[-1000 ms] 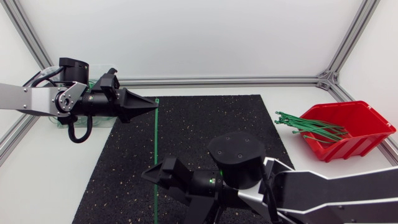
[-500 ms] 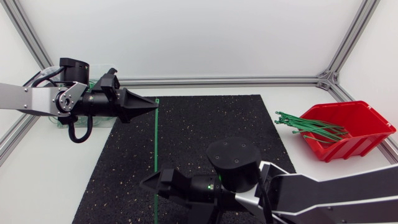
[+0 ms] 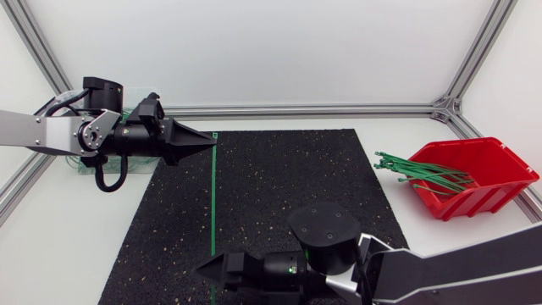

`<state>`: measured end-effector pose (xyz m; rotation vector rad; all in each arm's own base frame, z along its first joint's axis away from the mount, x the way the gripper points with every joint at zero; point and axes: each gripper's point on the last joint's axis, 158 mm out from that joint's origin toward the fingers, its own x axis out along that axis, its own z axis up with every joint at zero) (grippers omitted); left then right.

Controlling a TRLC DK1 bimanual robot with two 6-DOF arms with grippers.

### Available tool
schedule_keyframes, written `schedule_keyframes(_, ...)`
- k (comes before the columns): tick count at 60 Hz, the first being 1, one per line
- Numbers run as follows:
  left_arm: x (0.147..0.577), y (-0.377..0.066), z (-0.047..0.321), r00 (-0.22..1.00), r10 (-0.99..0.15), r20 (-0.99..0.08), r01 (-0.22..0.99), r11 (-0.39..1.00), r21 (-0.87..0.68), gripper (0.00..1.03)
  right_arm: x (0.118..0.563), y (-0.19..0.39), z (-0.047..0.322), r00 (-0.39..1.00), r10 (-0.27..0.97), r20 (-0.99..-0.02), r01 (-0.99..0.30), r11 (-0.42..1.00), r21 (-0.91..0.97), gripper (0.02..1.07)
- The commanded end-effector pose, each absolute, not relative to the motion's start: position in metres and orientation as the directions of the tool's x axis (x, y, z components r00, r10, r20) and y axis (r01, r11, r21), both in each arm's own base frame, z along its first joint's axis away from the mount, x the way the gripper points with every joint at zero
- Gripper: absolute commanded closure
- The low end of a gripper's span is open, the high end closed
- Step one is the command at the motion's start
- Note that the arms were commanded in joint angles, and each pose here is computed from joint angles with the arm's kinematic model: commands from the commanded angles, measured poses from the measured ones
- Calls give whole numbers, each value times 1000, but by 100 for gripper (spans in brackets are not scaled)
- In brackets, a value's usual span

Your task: Take a green cable tie from the red box, thread the tail through the head to close it, then place it in the transparent bin on the left.

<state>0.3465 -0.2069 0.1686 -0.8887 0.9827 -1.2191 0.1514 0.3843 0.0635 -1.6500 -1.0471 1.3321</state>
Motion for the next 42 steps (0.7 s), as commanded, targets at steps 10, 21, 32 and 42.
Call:
schedule_keyframes(10,351,-209,166,51,-993,-109,294,120,-948,99,147,380,55,114,924,-365,130,-378,-917,6)
schedule_keyframes(21,349,-210,165,48,-993,-110,292,119,-949,99,156,380,50,183,904,-386,53,-401,-915,6)
schedule_keyframes(32,349,-211,164,46,-993,-110,292,119,-949,99,156,381,46,180,902,-393,45,-406,-913,6)
schedule_keyframes(42,349,-211,164,47,-993,-111,293,120,-948,99,155,383,50,179,907,-382,55,-397,-916,62)
